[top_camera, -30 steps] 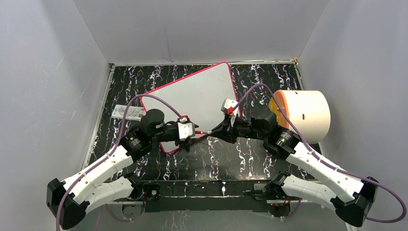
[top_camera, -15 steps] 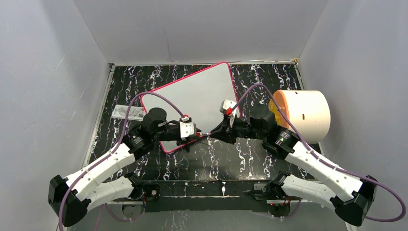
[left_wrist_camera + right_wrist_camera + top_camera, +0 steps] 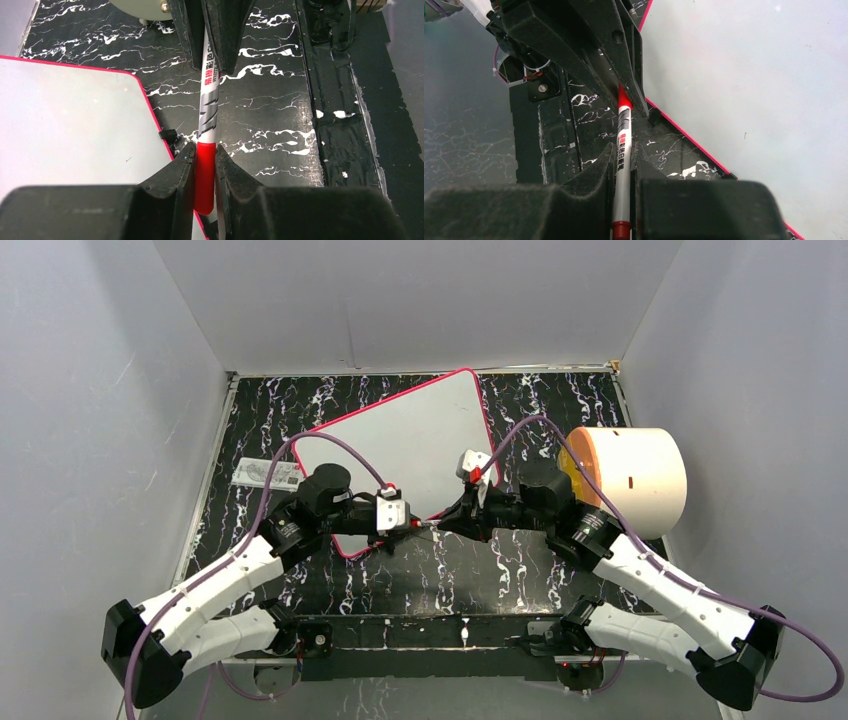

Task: Write a sentence on the whiteboard
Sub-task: Open the whiteboard marker at the center of the board, then place the pen cap at the center of the board.

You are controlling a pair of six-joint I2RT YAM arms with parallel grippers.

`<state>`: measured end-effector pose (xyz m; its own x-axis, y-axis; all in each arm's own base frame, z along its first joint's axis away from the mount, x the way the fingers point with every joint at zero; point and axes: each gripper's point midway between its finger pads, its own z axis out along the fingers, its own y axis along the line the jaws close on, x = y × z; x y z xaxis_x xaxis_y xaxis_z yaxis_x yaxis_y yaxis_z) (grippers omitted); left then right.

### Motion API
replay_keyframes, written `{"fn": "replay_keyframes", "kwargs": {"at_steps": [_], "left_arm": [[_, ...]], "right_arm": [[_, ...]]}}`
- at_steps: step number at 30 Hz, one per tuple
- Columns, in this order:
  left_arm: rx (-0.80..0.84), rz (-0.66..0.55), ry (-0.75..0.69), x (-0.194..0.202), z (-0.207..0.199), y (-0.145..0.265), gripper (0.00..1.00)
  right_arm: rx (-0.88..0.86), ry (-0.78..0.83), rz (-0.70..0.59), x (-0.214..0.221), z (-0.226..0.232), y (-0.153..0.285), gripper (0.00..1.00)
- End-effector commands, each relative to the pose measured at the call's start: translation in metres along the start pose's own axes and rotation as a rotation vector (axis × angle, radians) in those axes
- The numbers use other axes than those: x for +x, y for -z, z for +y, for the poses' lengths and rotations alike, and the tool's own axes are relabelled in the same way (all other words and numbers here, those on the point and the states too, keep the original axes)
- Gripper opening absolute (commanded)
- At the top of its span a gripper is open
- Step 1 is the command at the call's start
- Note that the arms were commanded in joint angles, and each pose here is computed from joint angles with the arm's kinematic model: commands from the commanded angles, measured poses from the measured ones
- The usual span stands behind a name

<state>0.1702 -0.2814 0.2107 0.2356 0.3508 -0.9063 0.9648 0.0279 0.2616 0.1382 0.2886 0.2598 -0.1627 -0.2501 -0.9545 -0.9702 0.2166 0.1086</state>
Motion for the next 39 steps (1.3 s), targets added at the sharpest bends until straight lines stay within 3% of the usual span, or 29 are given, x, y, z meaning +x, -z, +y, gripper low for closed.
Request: {"fn": "replay_keyframes", "kwargs": {"at_steps": [1, 19, 30, 39], "left_arm": [[-0.057, 0.008, -0.002, -0.002, 0.014, 0.011, 0.00], [-0.095, 0.001, 0.042, 0.008, 0.026, 0.023, 0.00], [-0.181, 0.044, 0.348, 0.007, 0.031, -0.001, 0.00], [-0.260, 0.168, 0.478, 0.033, 0.016, -0.050, 0.00]], "right_arm": [[-0.039, 0.074, -0.071, -0.025, 0.013, 0.014, 0.00], [0.184, 0.114, -0.115, -0.030, -0.013, 0.043, 0.00], [0.661, 0.040, -0.285, -0.032, -0.081, 0.086, 0.00], [0.820, 0.017, -0.375, -0.026, -0.097, 0.113, 0.00]]}}
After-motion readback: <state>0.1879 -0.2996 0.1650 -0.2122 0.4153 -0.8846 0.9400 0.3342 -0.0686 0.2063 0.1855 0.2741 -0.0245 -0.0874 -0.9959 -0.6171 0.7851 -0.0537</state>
